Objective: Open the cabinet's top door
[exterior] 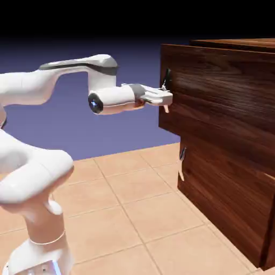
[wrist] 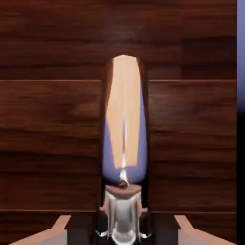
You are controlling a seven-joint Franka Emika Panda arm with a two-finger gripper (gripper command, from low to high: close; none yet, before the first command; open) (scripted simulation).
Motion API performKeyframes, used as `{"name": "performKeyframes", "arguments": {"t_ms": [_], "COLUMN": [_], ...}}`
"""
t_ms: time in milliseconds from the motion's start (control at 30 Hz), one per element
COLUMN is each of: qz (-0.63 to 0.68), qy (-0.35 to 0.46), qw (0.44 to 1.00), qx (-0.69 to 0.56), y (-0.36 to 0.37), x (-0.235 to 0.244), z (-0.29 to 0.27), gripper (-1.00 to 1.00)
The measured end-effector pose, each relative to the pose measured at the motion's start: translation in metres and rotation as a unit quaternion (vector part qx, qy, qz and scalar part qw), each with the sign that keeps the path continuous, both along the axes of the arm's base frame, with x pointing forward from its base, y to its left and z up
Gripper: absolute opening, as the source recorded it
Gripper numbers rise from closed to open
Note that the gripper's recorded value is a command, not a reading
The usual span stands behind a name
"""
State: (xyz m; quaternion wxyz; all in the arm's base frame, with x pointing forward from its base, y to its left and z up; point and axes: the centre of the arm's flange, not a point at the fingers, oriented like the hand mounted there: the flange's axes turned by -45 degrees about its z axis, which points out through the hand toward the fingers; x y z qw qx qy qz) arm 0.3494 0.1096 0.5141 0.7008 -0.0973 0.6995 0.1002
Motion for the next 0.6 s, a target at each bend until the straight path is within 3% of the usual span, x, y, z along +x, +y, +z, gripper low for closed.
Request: {"name": "performKeyframes", "arguments": {"t_ms": [600], "qz": [0.163], "qy": [0.000], "qw": [0.987], "qx": [-0.002], "y": [-0.107], "x": [-0.113], "z": [0.000], "gripper": [-1.00]}}
